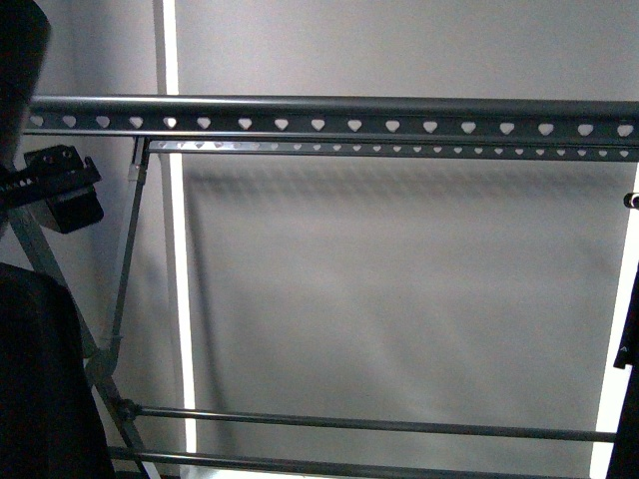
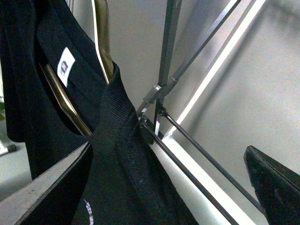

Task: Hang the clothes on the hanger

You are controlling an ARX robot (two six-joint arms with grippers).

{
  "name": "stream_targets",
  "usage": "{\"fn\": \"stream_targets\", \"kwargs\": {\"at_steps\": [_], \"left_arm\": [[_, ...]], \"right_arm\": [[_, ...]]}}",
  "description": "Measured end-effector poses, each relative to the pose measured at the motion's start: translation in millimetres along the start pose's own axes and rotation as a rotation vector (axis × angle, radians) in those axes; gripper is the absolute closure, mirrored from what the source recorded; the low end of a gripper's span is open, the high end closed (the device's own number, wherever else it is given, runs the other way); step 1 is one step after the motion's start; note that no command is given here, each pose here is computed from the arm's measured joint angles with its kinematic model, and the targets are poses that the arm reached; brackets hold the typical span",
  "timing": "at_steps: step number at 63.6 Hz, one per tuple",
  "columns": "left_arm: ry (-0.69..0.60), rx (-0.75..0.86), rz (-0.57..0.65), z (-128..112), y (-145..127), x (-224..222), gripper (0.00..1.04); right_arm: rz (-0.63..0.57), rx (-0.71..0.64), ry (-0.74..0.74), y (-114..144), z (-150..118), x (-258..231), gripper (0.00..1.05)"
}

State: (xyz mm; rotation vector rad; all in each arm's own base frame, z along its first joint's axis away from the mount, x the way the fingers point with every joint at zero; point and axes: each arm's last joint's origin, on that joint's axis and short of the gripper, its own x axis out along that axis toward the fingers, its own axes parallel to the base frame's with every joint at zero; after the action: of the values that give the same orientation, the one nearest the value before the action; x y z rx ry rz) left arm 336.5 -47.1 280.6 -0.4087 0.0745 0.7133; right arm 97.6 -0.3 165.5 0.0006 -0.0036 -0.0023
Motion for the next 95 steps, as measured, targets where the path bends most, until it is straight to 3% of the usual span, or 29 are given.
{"fn": "stream_targets", "kwargs": {"at_steps": [15,37,54,58,65,79,95], "left_arm": [[0.059,-0.059,0.031,-32.3,-26.5,34.9,0.07],[0.060,-0.068,0.012,-30.1,-32.0,41.6,0.64],[0.056,-0.095,-0.085,-27.0,-13.8,18.6,0.94],[0.067,-0.092,-0.133,-24.8,-5.9,9.3,1.00],[0.074,-0.049,-0.248,-19.3,5.3,-8.7,1.00],[0.126,0.117,-0.578,-2.6,37.1,-50.8,1.01],[0.204,0.314,-0.928,2.7,63.2,-61.2,1.01]], "right_arm": [[0.000,0.000,0.000,0.0,0.0,0.0,0.07],[0.000,0.000,0.000,0.0,0.0,0.0,0.07],[0.000,0.000,0.000,0.0,0.0,0.0,0.07],[0.000,0.000,0.000,0.0,0.0,0.0,0.07],[0.000,0.000,0.000,0.0,0.0,0.0,0.07],[0.000,0.000,0.000,0.0,0.0,0.0,0.07],[0.000,0.000,0.000,0.0,0.0,0.0,0.07]]}}
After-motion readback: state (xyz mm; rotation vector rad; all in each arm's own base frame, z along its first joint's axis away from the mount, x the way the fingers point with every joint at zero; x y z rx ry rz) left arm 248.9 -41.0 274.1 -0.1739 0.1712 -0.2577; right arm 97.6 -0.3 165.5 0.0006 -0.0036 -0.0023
